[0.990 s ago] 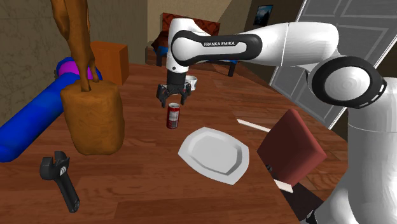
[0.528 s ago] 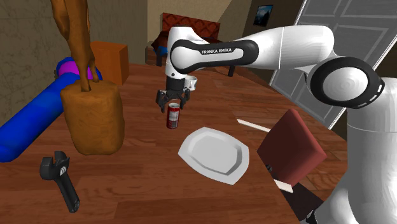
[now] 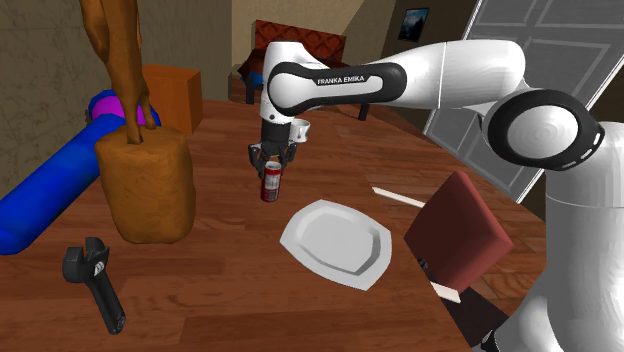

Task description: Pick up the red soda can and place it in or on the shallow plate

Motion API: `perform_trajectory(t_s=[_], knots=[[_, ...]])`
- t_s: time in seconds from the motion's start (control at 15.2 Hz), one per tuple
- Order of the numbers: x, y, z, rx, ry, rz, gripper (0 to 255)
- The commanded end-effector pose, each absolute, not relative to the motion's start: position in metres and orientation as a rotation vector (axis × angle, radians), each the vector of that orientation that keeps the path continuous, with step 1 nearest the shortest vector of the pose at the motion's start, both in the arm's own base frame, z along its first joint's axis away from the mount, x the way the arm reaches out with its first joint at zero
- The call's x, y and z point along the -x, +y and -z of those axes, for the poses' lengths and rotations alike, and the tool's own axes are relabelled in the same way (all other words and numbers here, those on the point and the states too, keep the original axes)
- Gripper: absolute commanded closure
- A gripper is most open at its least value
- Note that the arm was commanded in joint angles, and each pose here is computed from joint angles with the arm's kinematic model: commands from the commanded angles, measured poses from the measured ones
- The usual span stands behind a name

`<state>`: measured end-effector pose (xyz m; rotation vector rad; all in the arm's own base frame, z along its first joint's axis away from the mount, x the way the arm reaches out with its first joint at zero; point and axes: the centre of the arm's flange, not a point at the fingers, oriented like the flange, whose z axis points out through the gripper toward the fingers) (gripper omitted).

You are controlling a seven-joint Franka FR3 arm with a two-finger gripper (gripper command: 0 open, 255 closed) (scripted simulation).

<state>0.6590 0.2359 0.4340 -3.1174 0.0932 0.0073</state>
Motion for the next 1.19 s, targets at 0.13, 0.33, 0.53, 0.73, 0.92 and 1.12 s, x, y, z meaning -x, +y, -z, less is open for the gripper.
perform_trajectory(t_s=[0.13,0.33,0.53,0.73,0.92,1.12], knots=[[-0.659,0.237,-0.433,3.117,0.092,-0.010,255],[-0.658,0.237,-0.433,3.117,0.092,-0.010,255],[-0.658,0.237,-0.449,3.117,0.092,-0.010,255],[-0.658,0.237,-0.465,3.117,0.092,-0.010,255],[-0.658,0.237,-0.481,3.117,0.092,-0.010,255],[-0.658,0.237,-0.497,3.117,0.092,-0.010,255]])
